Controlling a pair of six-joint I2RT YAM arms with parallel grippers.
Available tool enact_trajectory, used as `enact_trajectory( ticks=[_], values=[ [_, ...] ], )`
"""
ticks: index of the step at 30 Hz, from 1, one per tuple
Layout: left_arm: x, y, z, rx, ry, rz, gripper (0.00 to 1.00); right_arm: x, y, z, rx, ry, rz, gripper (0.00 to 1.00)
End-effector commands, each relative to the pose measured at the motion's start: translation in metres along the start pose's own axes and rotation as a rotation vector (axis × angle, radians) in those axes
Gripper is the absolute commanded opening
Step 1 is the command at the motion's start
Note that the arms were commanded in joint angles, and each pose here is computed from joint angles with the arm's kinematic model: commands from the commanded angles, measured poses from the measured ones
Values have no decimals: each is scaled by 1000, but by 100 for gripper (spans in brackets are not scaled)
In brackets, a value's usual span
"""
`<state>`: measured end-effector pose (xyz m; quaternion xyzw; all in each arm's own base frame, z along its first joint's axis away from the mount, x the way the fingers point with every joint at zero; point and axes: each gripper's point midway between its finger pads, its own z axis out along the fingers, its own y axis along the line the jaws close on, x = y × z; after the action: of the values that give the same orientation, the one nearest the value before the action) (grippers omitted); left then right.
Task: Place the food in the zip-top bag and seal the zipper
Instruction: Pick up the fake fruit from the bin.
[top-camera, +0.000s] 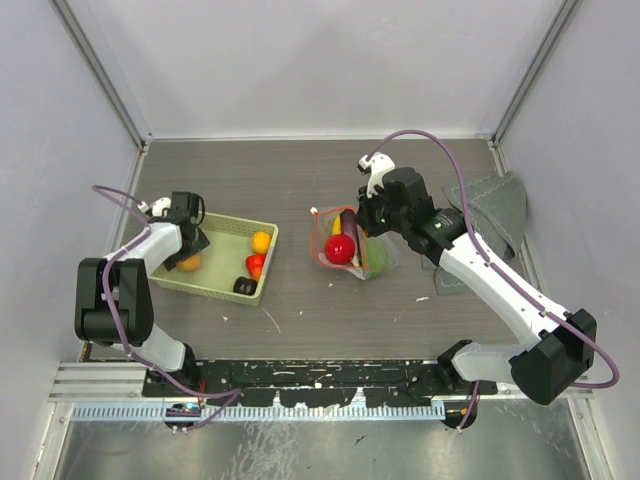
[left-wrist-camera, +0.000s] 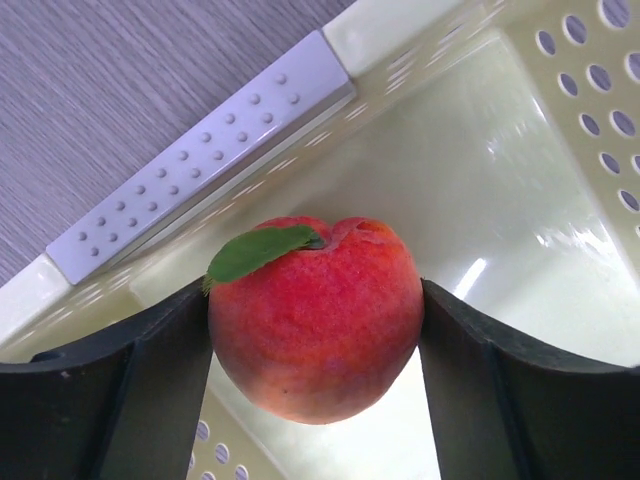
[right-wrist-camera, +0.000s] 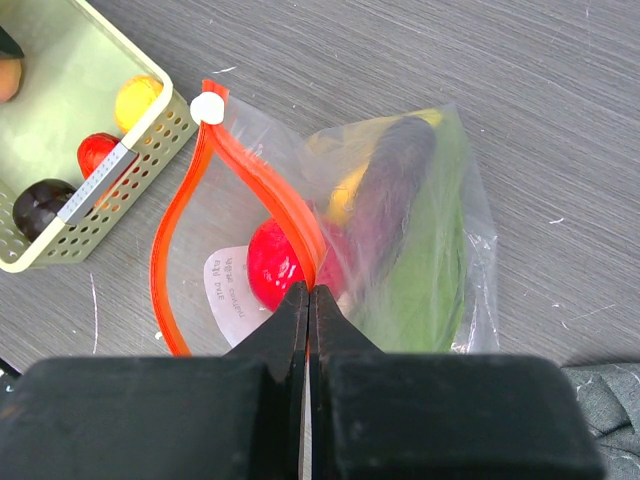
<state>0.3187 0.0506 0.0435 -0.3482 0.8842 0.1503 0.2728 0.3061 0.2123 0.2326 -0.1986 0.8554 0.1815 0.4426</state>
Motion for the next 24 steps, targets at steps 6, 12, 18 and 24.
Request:
enact_trajectory(
  ticks=[6,12,18,24],
  values=[
    [-28,-11,-23,94,-81,-68,56,-26,9,-11,-39,-96,-8,0],
    [-25,-23,-50,239,-60,-81,53,-25,10,-9,-48,-93,-2,0],
    [-12,-55,-98,455,-61,-26,51,-27,11,-10,-49,-98,-4,0],
    [-7,-86,-166,695,-145,49,51,-26,11,-10,-50,-92,-5,0]
  ],
)
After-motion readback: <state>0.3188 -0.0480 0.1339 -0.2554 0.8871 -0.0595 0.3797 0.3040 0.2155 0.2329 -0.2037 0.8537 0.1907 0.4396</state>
